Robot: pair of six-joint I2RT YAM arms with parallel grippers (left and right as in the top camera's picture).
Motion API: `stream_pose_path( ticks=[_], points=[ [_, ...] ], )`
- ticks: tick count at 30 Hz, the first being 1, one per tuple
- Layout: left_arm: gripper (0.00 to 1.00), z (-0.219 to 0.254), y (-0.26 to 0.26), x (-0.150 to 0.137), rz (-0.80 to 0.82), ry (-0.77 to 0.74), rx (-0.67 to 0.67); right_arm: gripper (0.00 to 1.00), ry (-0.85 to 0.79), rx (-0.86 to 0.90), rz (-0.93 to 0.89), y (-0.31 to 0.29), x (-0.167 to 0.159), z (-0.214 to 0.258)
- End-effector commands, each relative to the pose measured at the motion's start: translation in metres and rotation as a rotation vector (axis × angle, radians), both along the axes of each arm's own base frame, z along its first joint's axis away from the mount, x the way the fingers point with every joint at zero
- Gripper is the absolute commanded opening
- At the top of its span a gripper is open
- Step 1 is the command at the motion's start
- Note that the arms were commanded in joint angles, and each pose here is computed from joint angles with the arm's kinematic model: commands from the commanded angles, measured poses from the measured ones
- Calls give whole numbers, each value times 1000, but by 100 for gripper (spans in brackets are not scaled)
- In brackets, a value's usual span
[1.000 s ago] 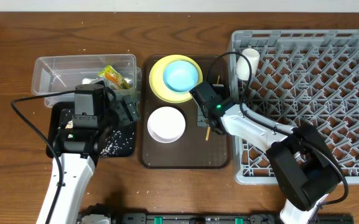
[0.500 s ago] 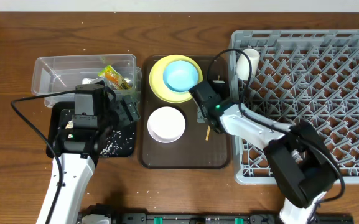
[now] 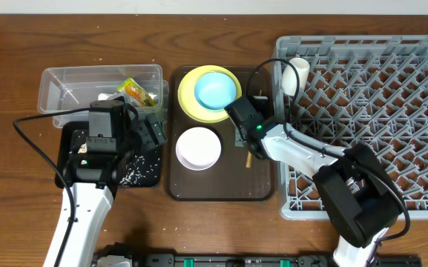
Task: Sort waste into correct bins and load items into the dishwasher rack
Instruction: 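Grasp the second chopstick and carry it right into the rack, then place the chopstick upright in the rack and release it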
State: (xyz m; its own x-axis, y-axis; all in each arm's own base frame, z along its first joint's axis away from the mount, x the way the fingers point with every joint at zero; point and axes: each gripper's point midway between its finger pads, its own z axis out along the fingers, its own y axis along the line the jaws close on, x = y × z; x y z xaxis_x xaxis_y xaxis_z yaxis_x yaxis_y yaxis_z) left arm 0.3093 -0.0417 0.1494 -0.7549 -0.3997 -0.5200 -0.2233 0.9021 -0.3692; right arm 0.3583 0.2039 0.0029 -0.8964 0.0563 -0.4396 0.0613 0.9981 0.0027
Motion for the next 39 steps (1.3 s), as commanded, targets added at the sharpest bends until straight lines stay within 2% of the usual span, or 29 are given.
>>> stream_pose_path(
  ticks=[1, 5, 12, 17, 21, 31, 39],
  points=[
    [92, 9, 1, 6, 2, -26, 12, 1, 14, -22, 3, 0, -5, -8],
    [92, 9, 1, 6, 2, -26, 12, 1, -22, -7, 24, 2, 2, 10],
    [91, 10, 1, 6, 2, -26, 12, 1, -138, 51, 64, 7, 9, 70],
    [92, 10, 1, 6, 2, -26, 12, 1, -202, 23, 166, 0, 4, 113],
    [92, 10, 1, 6, 2, -26, 12, 1, -206, -5, 182, -20, -5, 135],
    [92, 10, 1, 6, 2, -26, 12, 1, -123, -73, 87, -79, -10, 135],
    [92, 10, 1, 6, 2, -26, 12, 1, -82, -79, 49, -97, -13, 130]
  ],
)
